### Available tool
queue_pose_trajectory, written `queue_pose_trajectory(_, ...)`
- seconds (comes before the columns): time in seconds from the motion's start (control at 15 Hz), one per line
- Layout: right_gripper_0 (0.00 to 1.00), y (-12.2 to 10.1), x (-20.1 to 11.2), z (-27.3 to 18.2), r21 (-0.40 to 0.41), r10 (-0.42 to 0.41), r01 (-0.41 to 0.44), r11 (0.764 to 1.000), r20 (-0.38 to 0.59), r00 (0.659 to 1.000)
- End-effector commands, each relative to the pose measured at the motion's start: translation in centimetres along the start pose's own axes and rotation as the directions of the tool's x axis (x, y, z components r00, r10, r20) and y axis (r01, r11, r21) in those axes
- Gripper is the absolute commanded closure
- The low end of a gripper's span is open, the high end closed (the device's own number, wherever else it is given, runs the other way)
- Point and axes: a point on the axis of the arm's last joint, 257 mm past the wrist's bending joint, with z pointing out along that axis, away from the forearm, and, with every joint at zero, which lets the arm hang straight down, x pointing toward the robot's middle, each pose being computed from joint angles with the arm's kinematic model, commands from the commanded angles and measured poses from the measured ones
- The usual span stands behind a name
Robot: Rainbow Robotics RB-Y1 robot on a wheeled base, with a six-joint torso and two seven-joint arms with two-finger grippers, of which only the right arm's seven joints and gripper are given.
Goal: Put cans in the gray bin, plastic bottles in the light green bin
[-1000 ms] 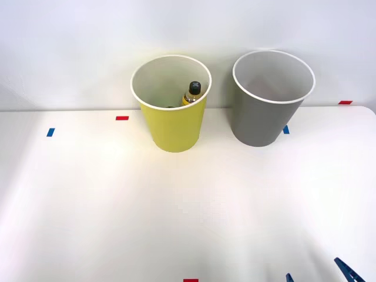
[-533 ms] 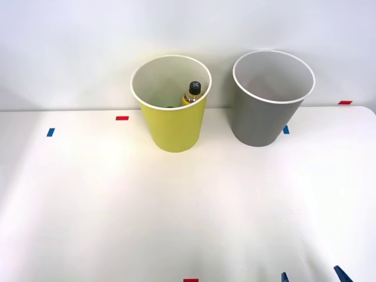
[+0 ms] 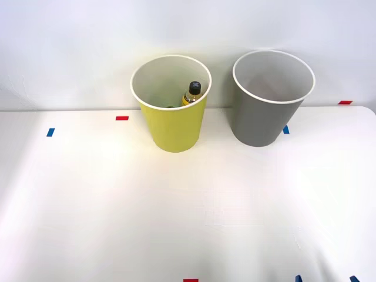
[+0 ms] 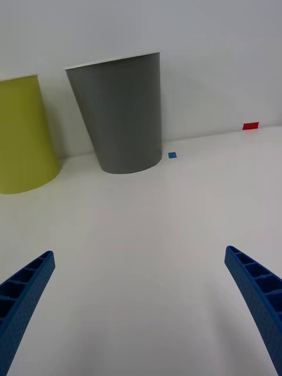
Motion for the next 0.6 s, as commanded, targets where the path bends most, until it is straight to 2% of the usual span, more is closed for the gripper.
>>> queue_pose_trajectory(0.07, 0.00, -0.01, 0.01, 0.00, 0.000, 0.000, 0.000, 1.000, 0.000, 1.000)
queue_pose_trajectory(0.6, 0.00, -0.01, 0.01, 0.00, 0.000, 0.000, 0.000, 1.000, 0.000, 1.000)
